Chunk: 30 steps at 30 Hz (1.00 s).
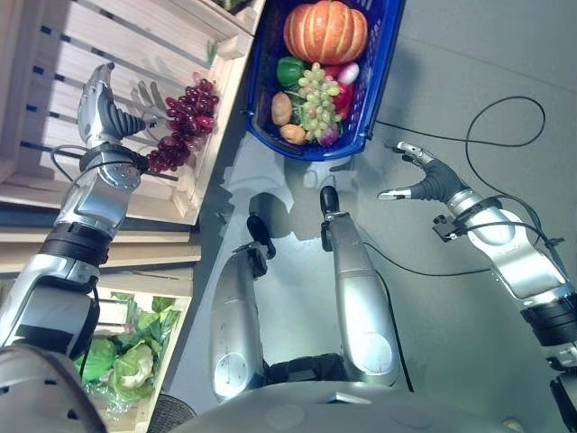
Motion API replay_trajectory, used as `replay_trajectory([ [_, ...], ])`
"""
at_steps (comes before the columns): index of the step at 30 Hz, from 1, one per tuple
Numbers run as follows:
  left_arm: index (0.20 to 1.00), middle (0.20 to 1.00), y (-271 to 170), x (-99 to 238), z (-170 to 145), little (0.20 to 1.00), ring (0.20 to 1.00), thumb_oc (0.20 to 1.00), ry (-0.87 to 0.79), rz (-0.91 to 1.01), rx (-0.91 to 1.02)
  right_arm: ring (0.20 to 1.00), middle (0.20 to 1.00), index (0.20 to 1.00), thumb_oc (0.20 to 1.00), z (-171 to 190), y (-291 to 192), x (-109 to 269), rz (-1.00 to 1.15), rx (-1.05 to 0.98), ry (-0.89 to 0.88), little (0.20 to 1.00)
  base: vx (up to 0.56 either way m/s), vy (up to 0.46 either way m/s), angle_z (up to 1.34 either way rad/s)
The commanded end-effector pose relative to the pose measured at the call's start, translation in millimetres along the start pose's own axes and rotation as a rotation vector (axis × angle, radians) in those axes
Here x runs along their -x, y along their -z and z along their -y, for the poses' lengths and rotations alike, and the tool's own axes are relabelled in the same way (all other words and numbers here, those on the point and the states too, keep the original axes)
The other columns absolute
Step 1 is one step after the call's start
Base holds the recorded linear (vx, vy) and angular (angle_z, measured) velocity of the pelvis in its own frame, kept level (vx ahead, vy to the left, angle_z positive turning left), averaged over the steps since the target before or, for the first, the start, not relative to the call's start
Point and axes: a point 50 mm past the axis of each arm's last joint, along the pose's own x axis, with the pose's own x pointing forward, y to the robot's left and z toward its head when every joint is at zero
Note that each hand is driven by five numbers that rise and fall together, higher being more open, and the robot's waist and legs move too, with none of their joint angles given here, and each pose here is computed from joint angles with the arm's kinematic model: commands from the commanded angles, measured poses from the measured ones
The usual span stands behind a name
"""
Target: Pick up fruits and vegetables into the basket
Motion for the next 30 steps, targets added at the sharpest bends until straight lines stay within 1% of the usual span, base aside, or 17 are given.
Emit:
replay_trajectory([
  [1, 1.0, 1.0, 17, -3, -11, 1.0, 1.0, 1.0, -0.069, -0.05, -0.058, 1.0, 1.0, 1.0, 1.0, 2, -6, 8, 0.062, -0.076, 0.05, 1.0, 0.01, 0.006, -0.04],
  [8, 1.0, 1.0, 24, -12, -17, 1.0, 1.0, 1.0, -0.11, -0.15, -0.052, 1.0, 1.0, 1.0, 1.0, 4, 6, 12, 0.018, -0.121, 0.094, 1.0, 0.0, -0.001, -0.01],
  [16, 1.0, 1.0, 32, -23, -35, 1.0, 1.0, 1.0, -0.216, -0.26, -0.07, 1.0, 1.0, 1.0, 1.0, 6, 10, 10, 0.028, -0.185, 0.15, 1.0, -0.01, -0.017, -0.01],
  [21, 1.0, 1.0, 30, -28, -40, 1.0, 1.0, 1.0, -0.265, -0.324, 0.036, 1.0, 1.0, 1.0, 1.0, 4, 11, 5, 0.028, -0.19, 0.168, 1.0, 0.0, 0.0, 0.0],
  [24, 1.0, 1.0, 28, -30, -41, 1.0, 1.0, 1.0, -0.272, -0.341, 0.068, 1.0, 1.0, 1.0, 1.0, 2, 10, 2, 0.031, -0.206, 0.171, 1.0, 0.0, 0.0, 0.0],
  [30, 1.0, 1.0, 20, -34, -40, 1.0, 1.0, 1.0, -0.262, -0.327, 0.058, 1.0, 1.0, 1.0, 1.0, 2, 7, -5, 0.04, -0.239, 0.174, 1.0, 0.0, 0.0, 0.0],
])
